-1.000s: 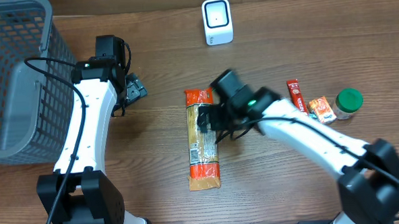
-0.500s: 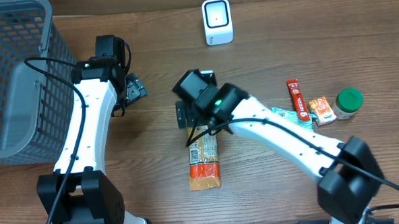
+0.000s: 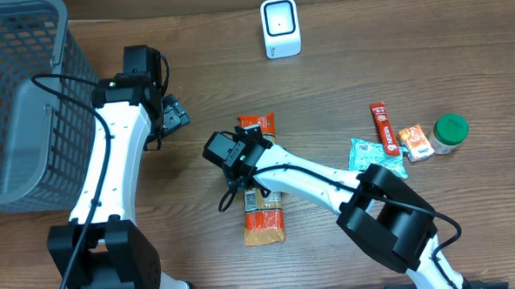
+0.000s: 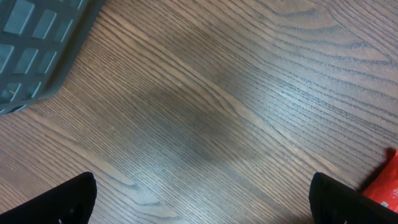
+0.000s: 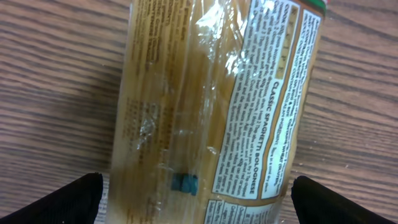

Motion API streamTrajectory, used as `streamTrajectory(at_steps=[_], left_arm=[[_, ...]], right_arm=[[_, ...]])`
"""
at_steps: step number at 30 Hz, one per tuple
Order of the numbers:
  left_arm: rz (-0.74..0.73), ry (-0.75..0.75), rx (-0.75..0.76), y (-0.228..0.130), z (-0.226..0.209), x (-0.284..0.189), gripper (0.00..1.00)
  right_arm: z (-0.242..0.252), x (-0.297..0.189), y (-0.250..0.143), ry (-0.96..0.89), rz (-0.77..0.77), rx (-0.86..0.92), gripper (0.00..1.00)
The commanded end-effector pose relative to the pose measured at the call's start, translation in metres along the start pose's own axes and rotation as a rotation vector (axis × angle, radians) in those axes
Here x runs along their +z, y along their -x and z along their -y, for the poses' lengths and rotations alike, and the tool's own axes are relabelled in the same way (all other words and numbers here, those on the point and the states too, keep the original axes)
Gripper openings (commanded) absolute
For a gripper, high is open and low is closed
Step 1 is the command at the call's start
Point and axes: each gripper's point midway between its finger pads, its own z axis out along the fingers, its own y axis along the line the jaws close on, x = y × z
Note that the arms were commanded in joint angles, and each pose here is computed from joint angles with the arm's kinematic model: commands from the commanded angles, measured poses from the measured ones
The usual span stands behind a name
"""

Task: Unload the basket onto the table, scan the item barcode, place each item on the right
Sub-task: 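Lower and close the right gripper on the spaghetti package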

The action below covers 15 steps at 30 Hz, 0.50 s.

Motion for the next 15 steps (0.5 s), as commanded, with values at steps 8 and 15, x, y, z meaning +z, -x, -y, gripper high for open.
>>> streamTrajectory(at_steps=[8, 15], left_arm=[[0.036, -0.009, 0.009, 0.006, 0.001, -0.010, 1.00], [0.036, -0.009, 0.009, 0.006, 0.001, -0.010, 1.00]], right_arm=[[0.025, -0.002, 0.002, -0.065, -0.029, -0.156, 1.00], [0.058, -0.003, -0.011, -0.141, -0.139, -0.309, 1.00]])
